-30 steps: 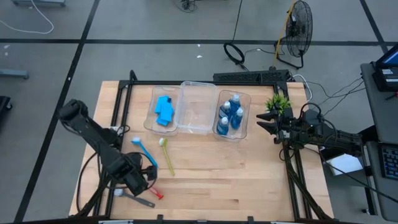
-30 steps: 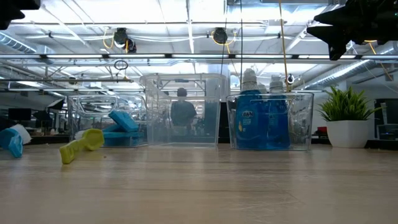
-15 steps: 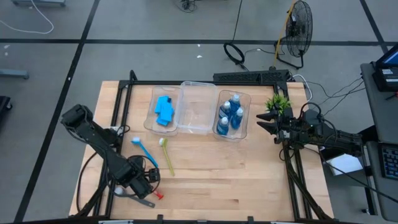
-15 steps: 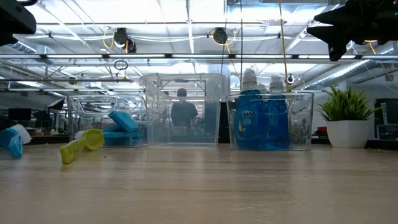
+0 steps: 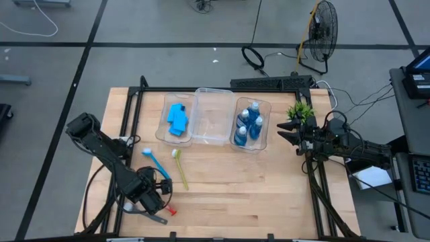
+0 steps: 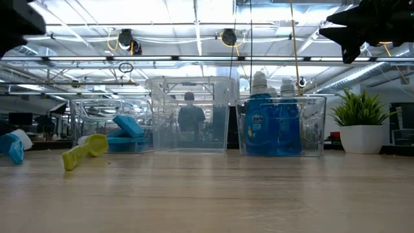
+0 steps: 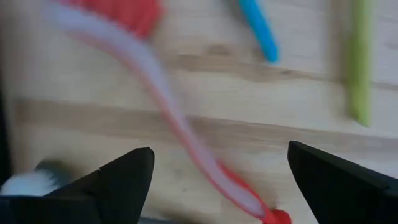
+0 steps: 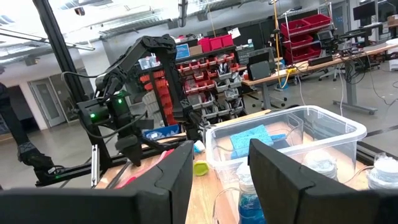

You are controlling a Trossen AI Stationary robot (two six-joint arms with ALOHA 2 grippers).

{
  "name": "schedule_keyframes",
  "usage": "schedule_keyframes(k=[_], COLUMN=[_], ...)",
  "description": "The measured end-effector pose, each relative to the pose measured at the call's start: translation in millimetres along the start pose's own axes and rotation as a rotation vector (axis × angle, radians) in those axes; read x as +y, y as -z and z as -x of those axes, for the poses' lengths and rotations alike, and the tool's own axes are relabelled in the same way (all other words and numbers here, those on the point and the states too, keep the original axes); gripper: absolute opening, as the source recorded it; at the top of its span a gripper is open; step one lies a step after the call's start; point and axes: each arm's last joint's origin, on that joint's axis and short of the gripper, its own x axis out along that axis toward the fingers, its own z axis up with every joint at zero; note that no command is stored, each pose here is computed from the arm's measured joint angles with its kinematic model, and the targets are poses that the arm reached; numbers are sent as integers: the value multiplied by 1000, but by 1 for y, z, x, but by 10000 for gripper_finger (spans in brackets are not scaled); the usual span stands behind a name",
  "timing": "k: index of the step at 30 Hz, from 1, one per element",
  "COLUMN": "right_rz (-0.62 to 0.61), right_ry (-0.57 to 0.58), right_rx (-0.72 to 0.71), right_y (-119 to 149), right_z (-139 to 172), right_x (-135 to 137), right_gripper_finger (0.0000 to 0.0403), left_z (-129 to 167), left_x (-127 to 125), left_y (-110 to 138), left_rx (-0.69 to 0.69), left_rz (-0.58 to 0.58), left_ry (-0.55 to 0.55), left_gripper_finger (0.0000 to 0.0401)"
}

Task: Pick & Place Kitchen Sink Supplies
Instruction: Put the red dish brush into the middle transparent bin

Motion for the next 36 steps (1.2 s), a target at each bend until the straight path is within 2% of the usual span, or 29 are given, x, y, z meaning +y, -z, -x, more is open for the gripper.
schedule_keyframes(k=[5, 10, 17, 36], right_rz=[2, 0, 0, -8], right_ry=[0, 0, 0, 0], right_rx=[0, 0, 0, 0], right_y=[0, 0, 0, 0], right_z=[0, 0, 0, 0], right_x=[0, 0, 0, 0], right_gripper_finger=[141, 141, 141, 141], left_z=[-11, -33, -61, -69], left_x=[11, 12, 16, 22], left_y=[1, 2, -8, -15], left_rx=[38, 99, 137, 113], left_rz=[39, 49, 68, 56], left_ry=[-80, -8, 11, -19], left_gripper_finger=[372, 380, 379, 362])
